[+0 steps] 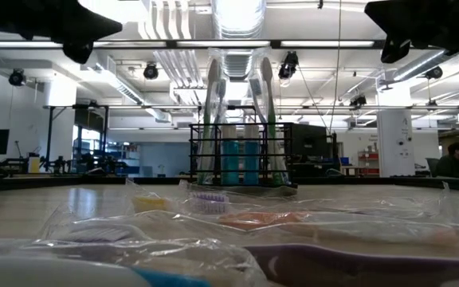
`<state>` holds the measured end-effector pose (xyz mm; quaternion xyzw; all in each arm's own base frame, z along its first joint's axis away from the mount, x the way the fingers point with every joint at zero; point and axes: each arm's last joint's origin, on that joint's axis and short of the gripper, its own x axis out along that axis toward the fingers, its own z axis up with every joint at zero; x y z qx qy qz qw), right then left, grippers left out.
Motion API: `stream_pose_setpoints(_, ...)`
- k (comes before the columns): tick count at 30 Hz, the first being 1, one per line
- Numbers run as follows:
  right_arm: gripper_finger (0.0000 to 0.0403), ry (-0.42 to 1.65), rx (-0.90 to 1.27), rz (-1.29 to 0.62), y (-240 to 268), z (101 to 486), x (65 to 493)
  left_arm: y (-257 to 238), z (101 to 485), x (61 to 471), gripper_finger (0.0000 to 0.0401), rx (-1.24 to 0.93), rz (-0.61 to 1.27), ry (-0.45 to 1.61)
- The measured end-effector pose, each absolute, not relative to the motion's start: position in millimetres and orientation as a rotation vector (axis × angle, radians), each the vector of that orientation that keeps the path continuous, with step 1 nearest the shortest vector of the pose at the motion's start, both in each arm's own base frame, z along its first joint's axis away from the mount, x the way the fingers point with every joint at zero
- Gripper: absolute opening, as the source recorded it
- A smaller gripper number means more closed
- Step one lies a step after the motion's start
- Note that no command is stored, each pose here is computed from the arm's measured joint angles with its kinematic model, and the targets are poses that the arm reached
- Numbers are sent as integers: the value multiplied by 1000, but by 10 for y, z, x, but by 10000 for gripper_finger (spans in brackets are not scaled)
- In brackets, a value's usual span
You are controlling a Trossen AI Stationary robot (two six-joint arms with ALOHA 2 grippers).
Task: Pick & Place toothbrushing station
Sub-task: Put the top purple toothbrush into the wire organizer
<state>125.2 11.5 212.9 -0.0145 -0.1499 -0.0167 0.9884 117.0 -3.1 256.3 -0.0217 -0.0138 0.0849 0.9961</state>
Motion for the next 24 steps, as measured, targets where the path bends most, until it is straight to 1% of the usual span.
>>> stream_pose_setpoints(5, 13, -291, -29, -33, 106, 2129, 1180, -26, 2489, 1130, 3, -49, 176, -42)
stream_pose_setpoints(11, 13, -281, -8, -30, 97, 2119, 1111, 3, 2387, 1084, 3, -45, 262, -48)
stream_pose_setpoints(14, 13, -266, 5, -29, 93, 2103, 1083, 4, 2285, 1071, 3, -40, 263, -24)
stream_pose_setpoints(24, 13, -267, 35, -32, 83, 2081, 1017, 10, 2245, 1007, 6, -55, 263, -65)
